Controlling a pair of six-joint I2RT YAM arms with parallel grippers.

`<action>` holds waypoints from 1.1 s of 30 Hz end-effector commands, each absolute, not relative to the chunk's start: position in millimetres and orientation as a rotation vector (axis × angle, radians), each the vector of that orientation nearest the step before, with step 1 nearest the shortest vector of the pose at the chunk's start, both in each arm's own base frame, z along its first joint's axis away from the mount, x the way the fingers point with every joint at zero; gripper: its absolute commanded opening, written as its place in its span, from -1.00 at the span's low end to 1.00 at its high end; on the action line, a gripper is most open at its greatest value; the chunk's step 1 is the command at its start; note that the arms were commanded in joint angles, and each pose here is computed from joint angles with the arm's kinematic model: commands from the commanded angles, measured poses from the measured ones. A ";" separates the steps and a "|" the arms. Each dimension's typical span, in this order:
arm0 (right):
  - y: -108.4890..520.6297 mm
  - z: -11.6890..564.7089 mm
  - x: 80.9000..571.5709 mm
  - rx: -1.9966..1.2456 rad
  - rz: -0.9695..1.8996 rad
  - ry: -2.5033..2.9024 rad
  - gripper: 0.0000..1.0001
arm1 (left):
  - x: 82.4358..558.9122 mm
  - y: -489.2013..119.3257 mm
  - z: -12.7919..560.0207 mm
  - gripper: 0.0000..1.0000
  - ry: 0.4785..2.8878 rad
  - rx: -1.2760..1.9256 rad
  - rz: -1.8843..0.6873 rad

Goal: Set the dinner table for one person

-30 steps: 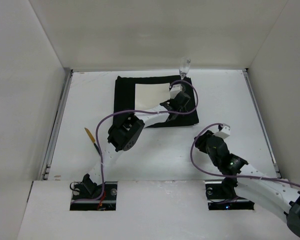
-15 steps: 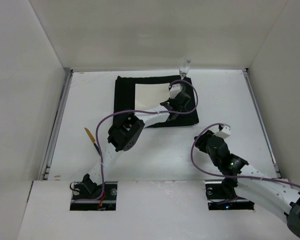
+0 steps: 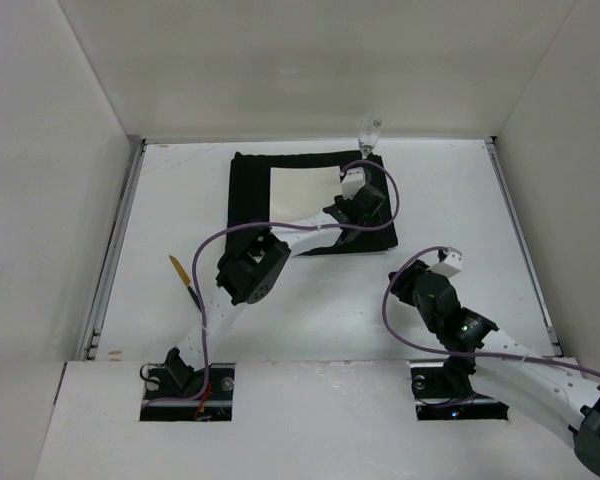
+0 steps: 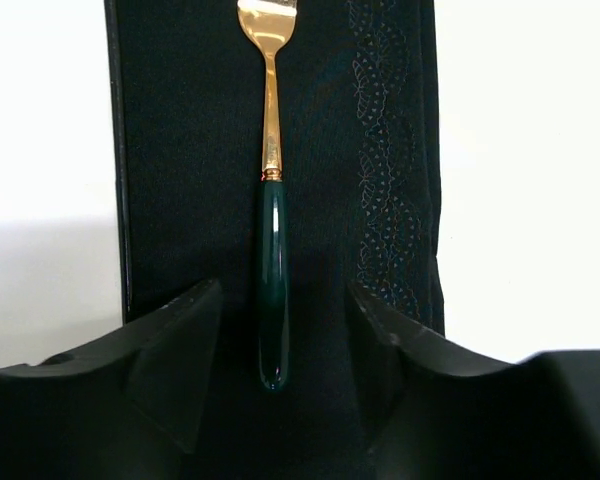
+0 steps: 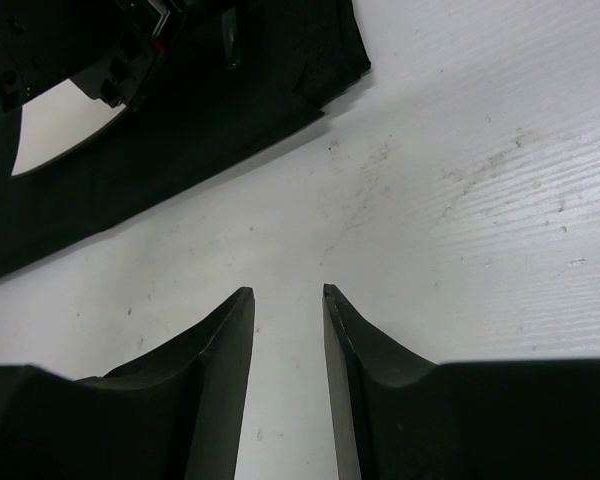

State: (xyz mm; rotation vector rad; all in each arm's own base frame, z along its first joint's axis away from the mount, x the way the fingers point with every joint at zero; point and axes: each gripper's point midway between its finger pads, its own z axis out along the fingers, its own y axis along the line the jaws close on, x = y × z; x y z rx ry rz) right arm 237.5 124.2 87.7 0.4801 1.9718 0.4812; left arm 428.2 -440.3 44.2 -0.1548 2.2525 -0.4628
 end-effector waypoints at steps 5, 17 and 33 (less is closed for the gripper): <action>126.5 101.5 241.6 0.503 0.525 1.907 -0.21 | 428.2 -431.7 167.1 0.18 2.016 -0.202 -0.548; 145.7 105.5 238.0 0.420 0.586 1.918 -0.63 | 371.8 -259.1 214.4 -0.89 1.909 -0.400 -0.415; 178.0 100.0 228.8 0.264 0.627 1.956 -0.63 | 206.0 12.1 87.4 -0.17 2.091 -1.014 0.196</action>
